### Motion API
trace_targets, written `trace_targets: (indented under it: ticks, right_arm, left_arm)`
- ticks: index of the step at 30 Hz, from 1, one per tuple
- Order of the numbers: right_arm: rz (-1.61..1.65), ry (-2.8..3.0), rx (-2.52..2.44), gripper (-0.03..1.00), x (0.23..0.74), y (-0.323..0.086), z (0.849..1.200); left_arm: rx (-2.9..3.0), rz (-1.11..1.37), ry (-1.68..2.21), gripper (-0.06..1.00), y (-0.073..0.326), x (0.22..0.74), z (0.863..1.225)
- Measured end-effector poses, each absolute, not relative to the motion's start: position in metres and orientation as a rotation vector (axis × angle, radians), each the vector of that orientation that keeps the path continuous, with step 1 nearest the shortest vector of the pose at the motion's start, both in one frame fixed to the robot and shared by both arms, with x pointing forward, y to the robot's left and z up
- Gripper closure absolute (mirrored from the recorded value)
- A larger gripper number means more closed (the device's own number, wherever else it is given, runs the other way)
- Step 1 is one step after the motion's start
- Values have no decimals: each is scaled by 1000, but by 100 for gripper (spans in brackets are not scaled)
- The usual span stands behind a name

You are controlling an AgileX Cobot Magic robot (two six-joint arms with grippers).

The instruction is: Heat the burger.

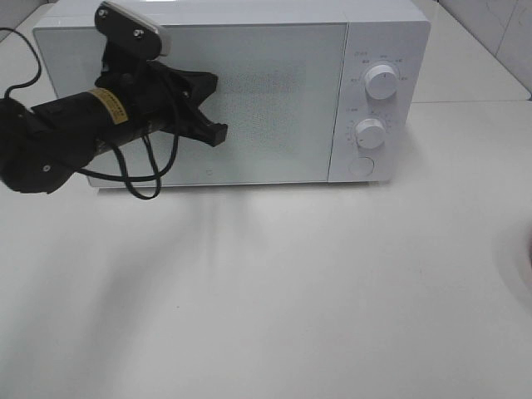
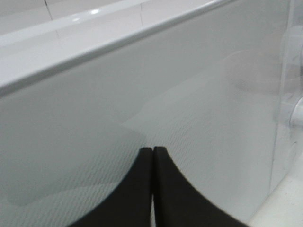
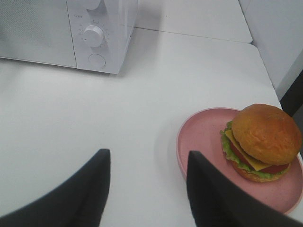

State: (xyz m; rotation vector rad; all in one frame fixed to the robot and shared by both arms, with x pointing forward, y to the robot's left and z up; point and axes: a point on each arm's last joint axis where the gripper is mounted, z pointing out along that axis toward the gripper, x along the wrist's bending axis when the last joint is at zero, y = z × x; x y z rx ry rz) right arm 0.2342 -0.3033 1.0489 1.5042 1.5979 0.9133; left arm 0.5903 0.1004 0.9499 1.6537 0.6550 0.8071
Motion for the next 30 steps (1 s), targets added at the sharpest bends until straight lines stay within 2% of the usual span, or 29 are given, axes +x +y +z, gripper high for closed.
trace_targets:
  ticks: [4,14,22,30]
  right_arm:
    - [913,1598,1504,45,234,-303,1049]
    - [913,1598,1504,45,234,-303,1049]
    - [913,1598,1504,45,234,-303,1049]
    - [913,1598,1504,45,234,-303,1049]
  left_arm:
    - [1649,792,604,94,78,593,959]
    - [1612,771,627,94,61,588,974]
    - [1492,771,655,94,55,578,1014]
    - [1522,760,550,94,39,542,1058]
